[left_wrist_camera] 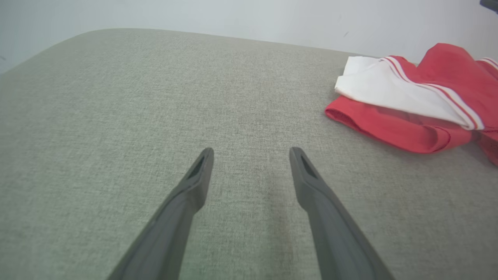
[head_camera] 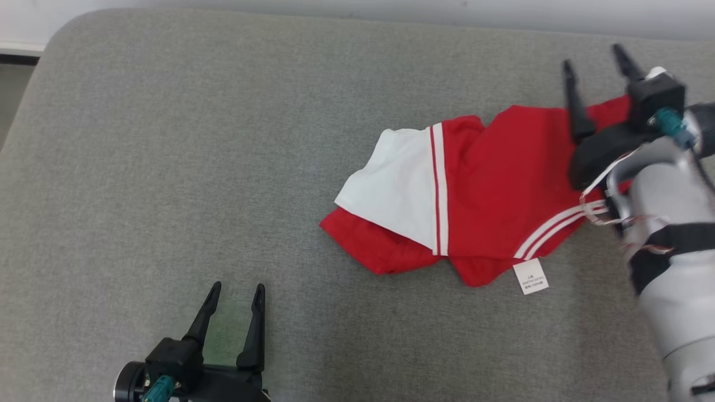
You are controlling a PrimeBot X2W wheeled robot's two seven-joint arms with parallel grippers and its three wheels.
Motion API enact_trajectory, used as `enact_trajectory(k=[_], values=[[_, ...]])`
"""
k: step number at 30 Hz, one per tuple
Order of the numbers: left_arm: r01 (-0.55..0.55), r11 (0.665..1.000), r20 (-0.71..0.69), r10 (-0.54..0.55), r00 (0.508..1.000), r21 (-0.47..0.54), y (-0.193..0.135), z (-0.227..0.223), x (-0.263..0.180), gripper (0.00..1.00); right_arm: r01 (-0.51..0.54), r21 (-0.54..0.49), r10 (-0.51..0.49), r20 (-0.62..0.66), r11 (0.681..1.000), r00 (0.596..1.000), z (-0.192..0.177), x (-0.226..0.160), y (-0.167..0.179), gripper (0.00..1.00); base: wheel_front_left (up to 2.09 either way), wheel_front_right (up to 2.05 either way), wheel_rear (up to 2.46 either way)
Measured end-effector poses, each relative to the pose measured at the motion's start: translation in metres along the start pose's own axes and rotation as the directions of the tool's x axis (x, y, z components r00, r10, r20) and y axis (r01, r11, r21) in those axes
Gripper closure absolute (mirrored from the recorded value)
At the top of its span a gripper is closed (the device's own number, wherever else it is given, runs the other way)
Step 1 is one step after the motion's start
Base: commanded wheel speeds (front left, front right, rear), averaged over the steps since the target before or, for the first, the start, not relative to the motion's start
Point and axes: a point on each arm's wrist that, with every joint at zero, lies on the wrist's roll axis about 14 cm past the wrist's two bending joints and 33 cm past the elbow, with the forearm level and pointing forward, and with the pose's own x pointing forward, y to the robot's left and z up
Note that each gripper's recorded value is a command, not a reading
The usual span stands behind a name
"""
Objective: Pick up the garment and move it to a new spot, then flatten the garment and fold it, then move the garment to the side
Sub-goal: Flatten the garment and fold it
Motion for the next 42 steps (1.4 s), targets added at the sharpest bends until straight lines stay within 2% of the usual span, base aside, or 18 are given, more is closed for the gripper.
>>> enact_trajectory(k=[2,6,7,11,18,20,24,30,34,42], values=[[0.014,1.000,0.005,-0.014,1.000,-0.002,-0.005,0.001,0.002,0.00,-0.029,0.061,0.027,0.034,0.998,0.999,0.005,-0.008,0.019,0.00,0.00,0.00,0.00],[0.042,0.999,0.016,-0.042,0.999,-0.004,-0.014,0.005,0.004,0.00,-0.118,0.116,0.113,0.052,0.986,0.992,0.001,-0.034,0.058,0.00,0.00,0.00,0.00],[0.052,0.999,0.022,-0.052,0.998,-0.005,-0.017,0.007,0.005,0.00,-0.169,0.125,0.161,0.069,0.978,0.985,0.003,-0.045,0.075,0.00,0.00,0.00,0.00],[0.067,0.998,0.037,-0.066,0.997,-0.006,-0.022,0.012,0.005,0.00,-0.244,0.210,0.227,0.100,0.947,0.969,0.007,-0.067,0.107,0.00,0.00,0.00,0.00],[0.063,0.998,0.035,-0.063,0.997,-0.017,-0.022,0.010,-0.002,0.00,-0.406,0.240,0.388,0.122,0.882,0.914,0.010,-0.096,0.164,0.00,0.00,0.00,0.00],[0.060,0.998,0.036,-0.060,0.998,-0.023,-0.021,0.011,-0.003,0.00,-0.450,0.219,0.437,0.111,0.865,0.893,0.006,-0.102,0.178,0.00,0.00,0.00,0.00],[0.049,0.998,0.036,-0.048,0.998,-0.030,-0.019,0.011,-0.005,0.00,-0.495,0.207,0.495,0.058,0.844,0.867,-0.011,-0.109,0.195,0.00,0.00,0.00,0.00],[0.032,0.999,0.029,-0.031,0.999,-0.042,-0.016,0.008,-0.008,0.00,-0.514,0.169,0.520,0.009,0.841,0.854,-0.024,-0.103,0.201,0.00,0.00,0.00,0.00],[0.025,0.999,0.020,-0.024,1.000,-0.049,-0.015,0.005,-0.009,0.00,-0.533,0.147,0.540,-0.011,0.833,0.841,-0.029,-0.098,0.210,0.05,0.00,0.00,0.00],[-0.015,0.998,0.013,0.016,1.000,-0.065,-0.006,0.003,-0.014,0.00,-0.559,0.099,0.565,-0.053,0.823,0.823,-0.039,-0.086,0.220,0.06,0.00,0.00,0.00]])
